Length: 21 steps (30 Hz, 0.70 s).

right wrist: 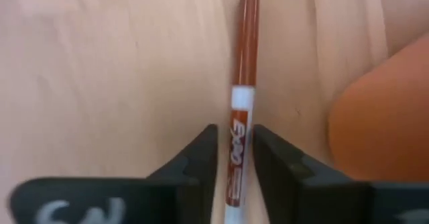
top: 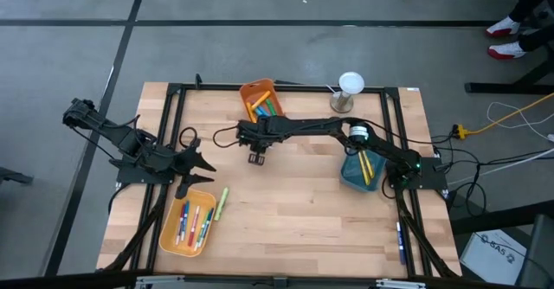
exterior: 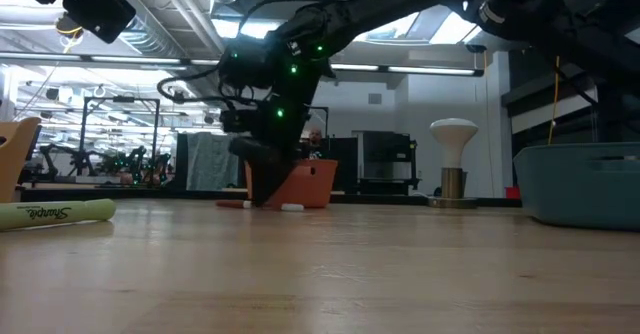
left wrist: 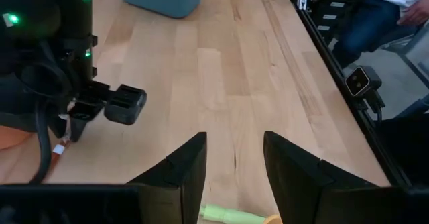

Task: Pick & Place Markers
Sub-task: Put the brown marker pen into the yellow bin

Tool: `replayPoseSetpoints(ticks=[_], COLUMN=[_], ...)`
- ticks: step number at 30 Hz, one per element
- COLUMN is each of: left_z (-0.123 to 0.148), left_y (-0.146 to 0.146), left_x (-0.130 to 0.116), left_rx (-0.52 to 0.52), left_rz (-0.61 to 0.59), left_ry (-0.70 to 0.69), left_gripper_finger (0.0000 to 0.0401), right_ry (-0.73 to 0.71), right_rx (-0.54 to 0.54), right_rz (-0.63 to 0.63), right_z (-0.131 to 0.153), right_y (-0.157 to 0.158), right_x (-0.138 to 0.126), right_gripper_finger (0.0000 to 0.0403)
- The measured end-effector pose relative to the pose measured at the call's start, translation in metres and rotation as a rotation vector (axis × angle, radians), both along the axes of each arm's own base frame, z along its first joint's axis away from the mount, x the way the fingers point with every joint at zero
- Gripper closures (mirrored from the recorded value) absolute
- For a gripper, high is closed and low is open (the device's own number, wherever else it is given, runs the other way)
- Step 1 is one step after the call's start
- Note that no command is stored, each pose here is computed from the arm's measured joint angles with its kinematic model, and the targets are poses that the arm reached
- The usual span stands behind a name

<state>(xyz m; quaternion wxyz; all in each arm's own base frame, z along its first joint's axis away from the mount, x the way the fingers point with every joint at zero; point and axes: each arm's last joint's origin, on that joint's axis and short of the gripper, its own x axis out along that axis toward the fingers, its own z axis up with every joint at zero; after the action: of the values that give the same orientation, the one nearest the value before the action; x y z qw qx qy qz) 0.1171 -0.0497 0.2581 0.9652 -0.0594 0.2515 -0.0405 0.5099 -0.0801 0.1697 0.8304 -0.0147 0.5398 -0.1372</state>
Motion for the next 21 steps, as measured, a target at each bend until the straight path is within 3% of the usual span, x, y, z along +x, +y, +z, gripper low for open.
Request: replayPoseSetpoints(ticks=[6, 12, 18, 21], left_z=[0.0, 0.0, 0.0, 0.0], left_y=[0.0, 0.0, 0.0, 0.0], left_x=[0.0, 0.0, 0.0, 0.0], left_rx=[0.01, 0.016, 0.022, 0.032], left_rz=[0.0, -0.003, -0.007, -0.012], left_ry=[-0.002, -0.002, -0.002, -0.003], left_gripper_finger=[0.0258, 0.0258, 0.0258, 0.0258], right_ry=[-0.09, -0.179, -0.103, -0.074], right_rx=[-0.031, -0.074, -0.098, -0.135], right_rz=[-0.018, 0.014, 0.358, 0.454], right_z=[0.03, 0.059, 0.058, 0.054], right_y=[0.007, 0.031, 0.071, 0.083], right_x=[0.009, 0.017, 0.016, 0.016], right_gripper_finger=[0.026, 0.0253, 0.0262, 0.0266])
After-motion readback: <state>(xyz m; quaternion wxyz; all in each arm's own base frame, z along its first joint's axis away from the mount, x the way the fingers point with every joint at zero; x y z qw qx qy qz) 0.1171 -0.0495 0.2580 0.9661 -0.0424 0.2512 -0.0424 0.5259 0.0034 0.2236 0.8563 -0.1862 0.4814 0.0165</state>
